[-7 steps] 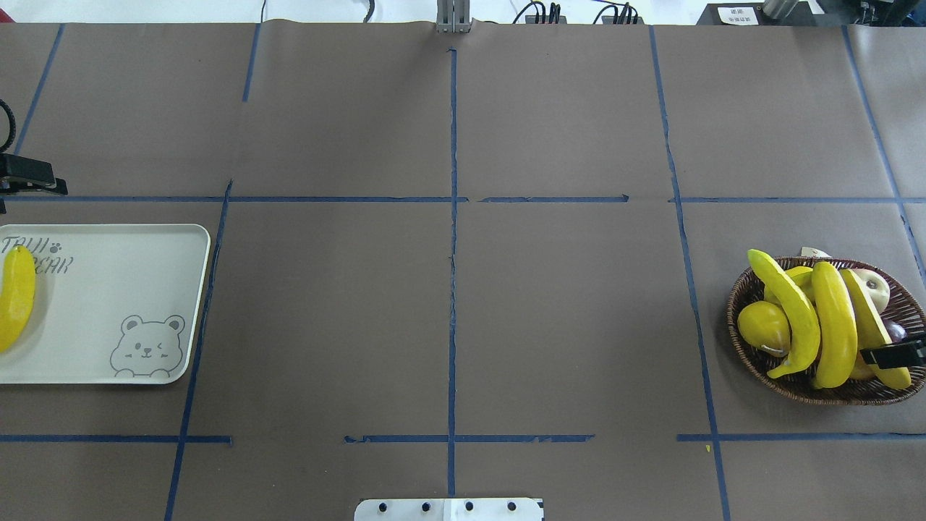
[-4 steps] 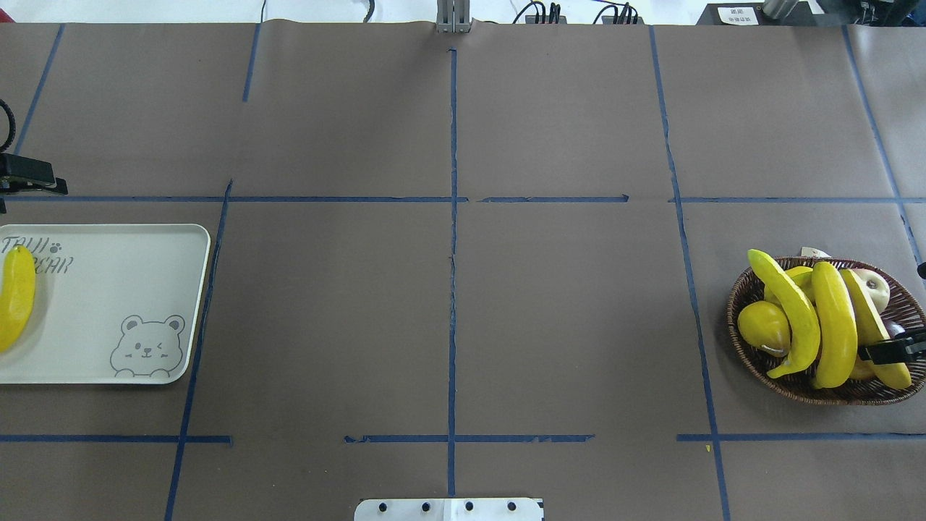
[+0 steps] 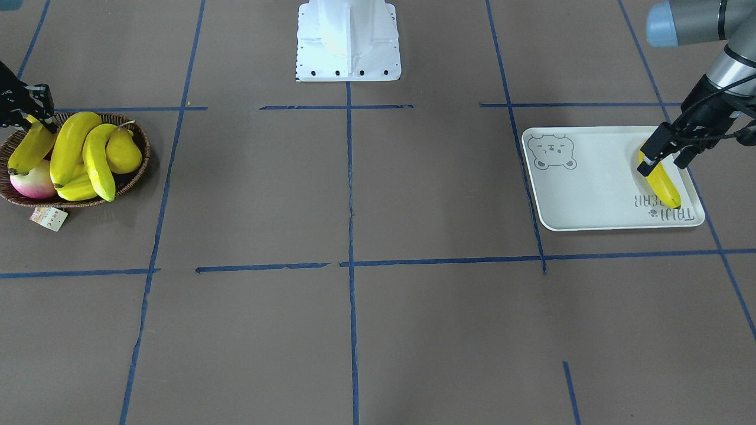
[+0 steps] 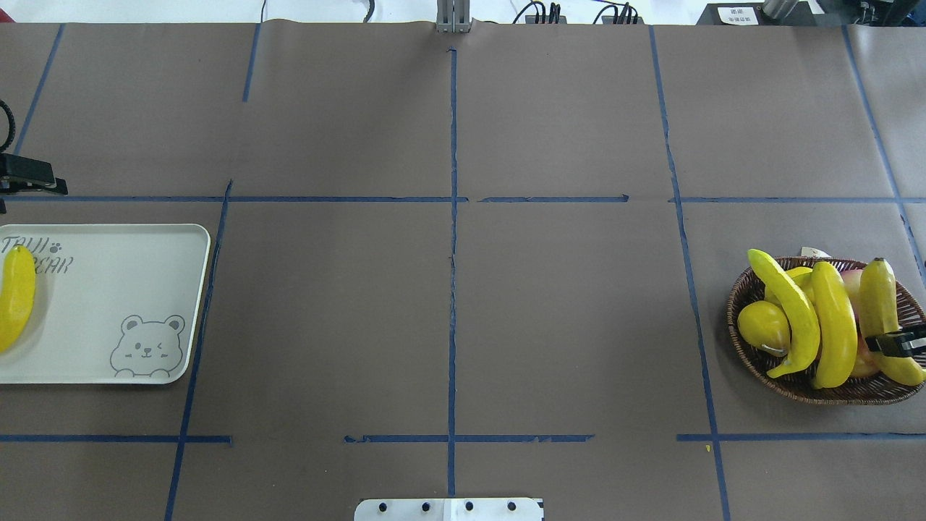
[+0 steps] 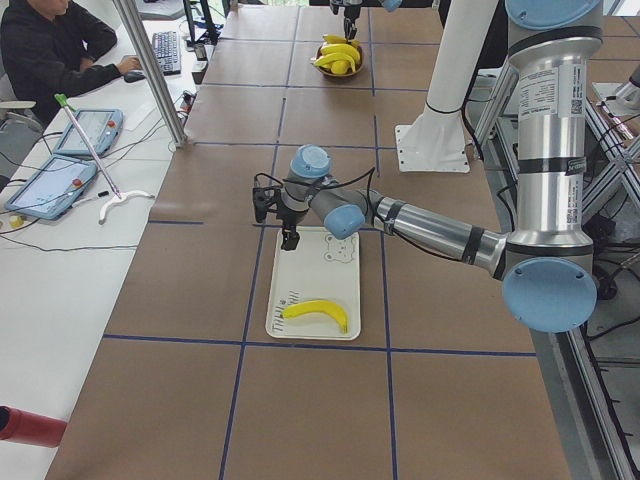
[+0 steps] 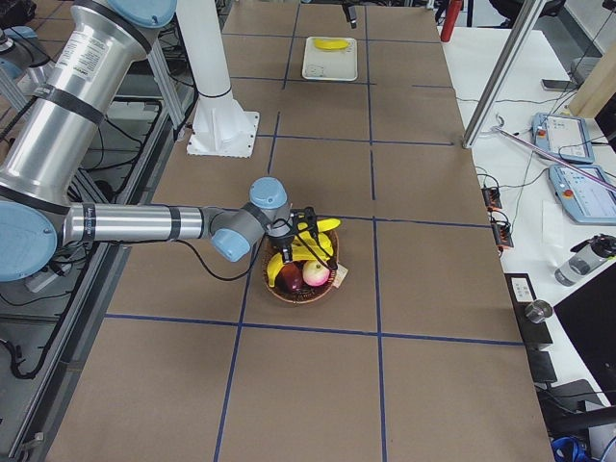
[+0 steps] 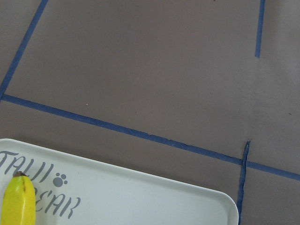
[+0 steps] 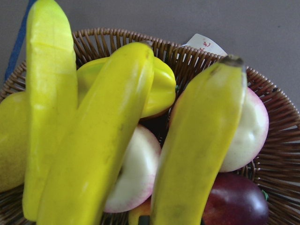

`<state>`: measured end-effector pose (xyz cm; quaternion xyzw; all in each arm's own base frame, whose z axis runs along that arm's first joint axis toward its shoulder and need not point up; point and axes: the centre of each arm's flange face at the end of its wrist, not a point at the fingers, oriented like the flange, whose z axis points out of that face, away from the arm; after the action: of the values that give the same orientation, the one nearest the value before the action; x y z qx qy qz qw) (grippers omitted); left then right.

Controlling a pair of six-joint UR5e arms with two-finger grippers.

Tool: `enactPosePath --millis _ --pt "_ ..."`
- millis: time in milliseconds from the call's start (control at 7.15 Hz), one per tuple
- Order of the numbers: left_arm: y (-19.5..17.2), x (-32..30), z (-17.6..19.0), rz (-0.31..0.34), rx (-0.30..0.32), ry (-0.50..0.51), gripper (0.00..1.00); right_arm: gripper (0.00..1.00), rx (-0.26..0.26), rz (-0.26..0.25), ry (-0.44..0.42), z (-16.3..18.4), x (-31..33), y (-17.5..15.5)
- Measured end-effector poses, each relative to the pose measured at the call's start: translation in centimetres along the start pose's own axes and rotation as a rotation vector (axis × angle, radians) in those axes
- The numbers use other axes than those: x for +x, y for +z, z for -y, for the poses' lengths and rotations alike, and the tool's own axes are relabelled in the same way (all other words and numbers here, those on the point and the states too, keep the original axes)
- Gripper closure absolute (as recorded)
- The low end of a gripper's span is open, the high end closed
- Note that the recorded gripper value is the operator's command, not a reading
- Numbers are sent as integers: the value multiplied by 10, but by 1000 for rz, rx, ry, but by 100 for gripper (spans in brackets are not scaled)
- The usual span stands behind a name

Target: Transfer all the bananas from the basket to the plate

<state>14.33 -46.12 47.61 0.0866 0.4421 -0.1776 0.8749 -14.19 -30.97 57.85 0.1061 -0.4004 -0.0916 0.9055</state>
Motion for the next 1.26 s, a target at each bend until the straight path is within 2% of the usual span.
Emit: enactPosePath --millis 140,280,420,560,839,1119,1259 --pt "-2 3 -2 -12 -16 -4 0 99 19 12 18 3 4 -11" --pt "-4 6 -4 -25 -29 -5 0 100 44 44 53 9 12 -30" --pt "-7 12 -4 -39 -38 -3 0 100 77 101 88 19 20 -55" --pt "-9 25 -2 -65 -49 -8 0 100 111 182 108 36 22 -82" --pt "-18 74 8 -139 -55 -57 0 100 151 317 116 95 -7 -118" --pt "-29 141 8 -232 -91 -107 1 100 125 419 155 174 -90 -135" --pt "-37 177 6 -281 -118 -129 1 100 106 454 167 197 -140 -132"
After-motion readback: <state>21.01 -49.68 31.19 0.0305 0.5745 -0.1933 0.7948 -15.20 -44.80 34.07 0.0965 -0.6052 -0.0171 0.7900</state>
